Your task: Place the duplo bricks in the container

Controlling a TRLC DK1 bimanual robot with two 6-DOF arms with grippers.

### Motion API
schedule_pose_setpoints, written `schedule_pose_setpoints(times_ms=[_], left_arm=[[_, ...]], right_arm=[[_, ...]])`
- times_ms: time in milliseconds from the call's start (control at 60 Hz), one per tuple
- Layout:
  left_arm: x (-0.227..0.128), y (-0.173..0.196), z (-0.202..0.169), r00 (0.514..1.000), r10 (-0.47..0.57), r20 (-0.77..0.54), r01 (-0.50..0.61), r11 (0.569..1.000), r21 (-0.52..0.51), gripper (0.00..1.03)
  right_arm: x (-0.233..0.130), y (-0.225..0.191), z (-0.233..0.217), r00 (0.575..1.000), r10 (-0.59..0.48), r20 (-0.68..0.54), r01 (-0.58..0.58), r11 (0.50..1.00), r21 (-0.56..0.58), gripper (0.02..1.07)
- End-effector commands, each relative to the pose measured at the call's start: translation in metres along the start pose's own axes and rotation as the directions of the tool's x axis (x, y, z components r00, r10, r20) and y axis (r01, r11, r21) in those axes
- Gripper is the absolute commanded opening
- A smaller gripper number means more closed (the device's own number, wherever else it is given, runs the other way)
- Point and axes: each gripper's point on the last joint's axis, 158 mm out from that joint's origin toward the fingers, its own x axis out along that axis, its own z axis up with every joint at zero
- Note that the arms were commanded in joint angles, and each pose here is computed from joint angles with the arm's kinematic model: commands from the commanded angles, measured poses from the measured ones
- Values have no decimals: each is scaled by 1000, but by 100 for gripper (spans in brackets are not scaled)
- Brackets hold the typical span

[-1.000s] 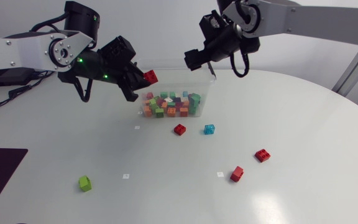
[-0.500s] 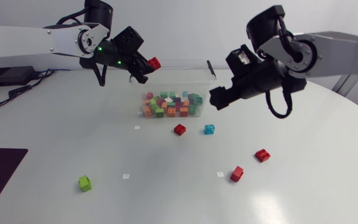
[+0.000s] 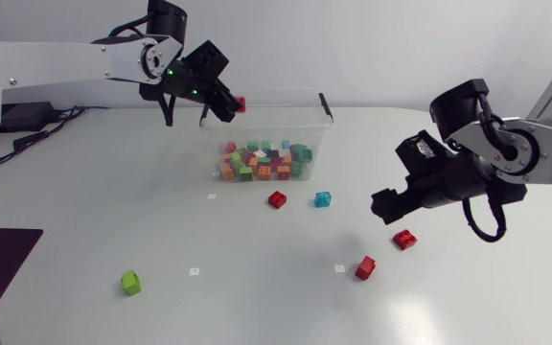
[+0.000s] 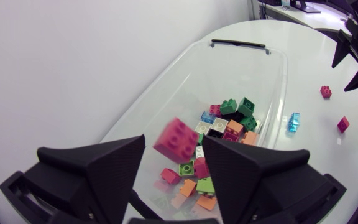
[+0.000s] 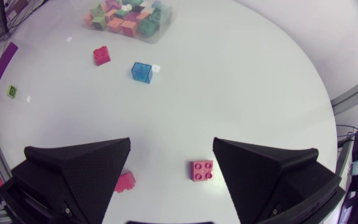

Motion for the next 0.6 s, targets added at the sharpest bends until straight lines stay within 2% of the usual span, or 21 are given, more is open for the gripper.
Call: schedule_pose_setpoints(times_ms=[0,317,583], left_arm=[[-4,9,1,1000,17,3,-17,1000,-19,98],[-60,25,-1,997,78,9,-77,997,-23,98],[-128,15,-47,992,86,-96,-83,996,29,98]], right_arm=[[3,-8,-25,998,-13,-55,13,1000,2,98],[24,-31,-64,983,-41,-177,46,999,24,98],[60,-54,-85,970,-42,-239,50,998,28,96]])
